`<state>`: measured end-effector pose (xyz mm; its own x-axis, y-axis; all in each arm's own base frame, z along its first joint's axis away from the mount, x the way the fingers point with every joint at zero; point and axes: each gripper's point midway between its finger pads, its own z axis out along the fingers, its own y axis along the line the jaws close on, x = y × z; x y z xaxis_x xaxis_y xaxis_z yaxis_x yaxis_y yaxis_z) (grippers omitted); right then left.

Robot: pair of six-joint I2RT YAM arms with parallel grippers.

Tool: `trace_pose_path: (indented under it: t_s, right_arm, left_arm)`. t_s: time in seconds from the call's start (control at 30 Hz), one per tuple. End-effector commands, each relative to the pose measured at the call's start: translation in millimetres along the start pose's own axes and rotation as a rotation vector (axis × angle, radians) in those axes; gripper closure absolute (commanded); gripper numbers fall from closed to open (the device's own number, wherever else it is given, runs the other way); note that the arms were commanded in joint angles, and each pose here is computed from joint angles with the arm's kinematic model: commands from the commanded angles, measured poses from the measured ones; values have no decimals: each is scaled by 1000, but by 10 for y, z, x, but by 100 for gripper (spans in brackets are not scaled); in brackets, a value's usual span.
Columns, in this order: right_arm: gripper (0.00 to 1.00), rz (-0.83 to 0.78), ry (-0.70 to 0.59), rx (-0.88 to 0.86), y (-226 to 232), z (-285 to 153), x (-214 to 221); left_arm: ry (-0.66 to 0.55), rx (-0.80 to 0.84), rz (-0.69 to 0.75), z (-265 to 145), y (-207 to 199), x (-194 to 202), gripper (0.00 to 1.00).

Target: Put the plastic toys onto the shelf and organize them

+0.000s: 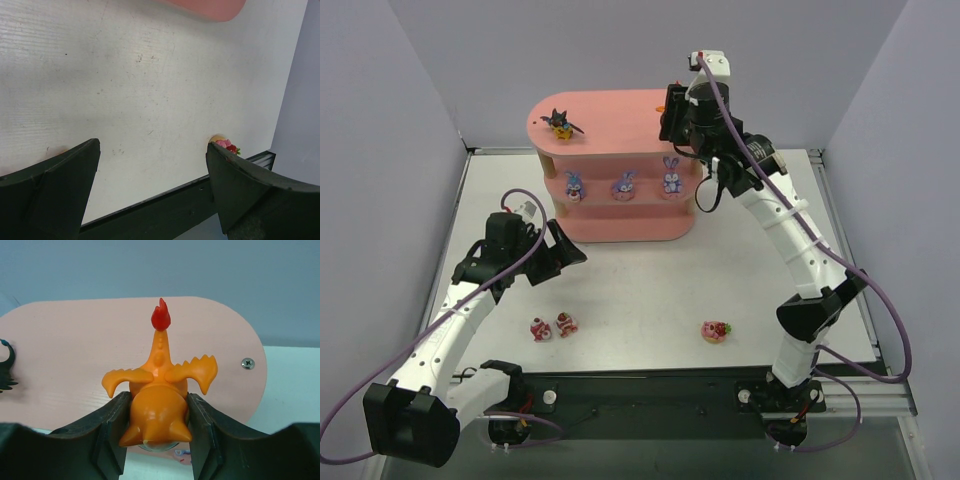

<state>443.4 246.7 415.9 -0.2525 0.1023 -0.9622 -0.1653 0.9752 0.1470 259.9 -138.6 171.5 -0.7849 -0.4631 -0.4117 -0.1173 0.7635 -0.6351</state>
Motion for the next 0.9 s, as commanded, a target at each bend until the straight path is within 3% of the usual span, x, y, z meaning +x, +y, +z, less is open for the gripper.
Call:
trace_pose_path:
  t_s: [0.0,0.27,0.43,0.67,0.8,0.87]
  right_arm:
    - [90,51,101,-14,-36,-150,96]
    - [90,77,184,-59,-6,-341,197]
    - [97,74,208,-155,90,-570,198]
    - [100,-56,280,-500,369,-1248,426]
    - [100,-193,335,-823,623,-1880,804]
    - [98,-265,376,-902,714,-2068,1095]
  left_arm:
    - [-4,25,21,-24,-39,-19,3]
    - [4,39,19,-24,-58,-1,3]
    - [-1,128,46,-48,-226,-25,3]
    - [-9,437,127,-342,-871,-103,3]
    - [-12,684,105,-659,-1358,-166,3]
    - [9,768,87,-782,-1493,-148,3]
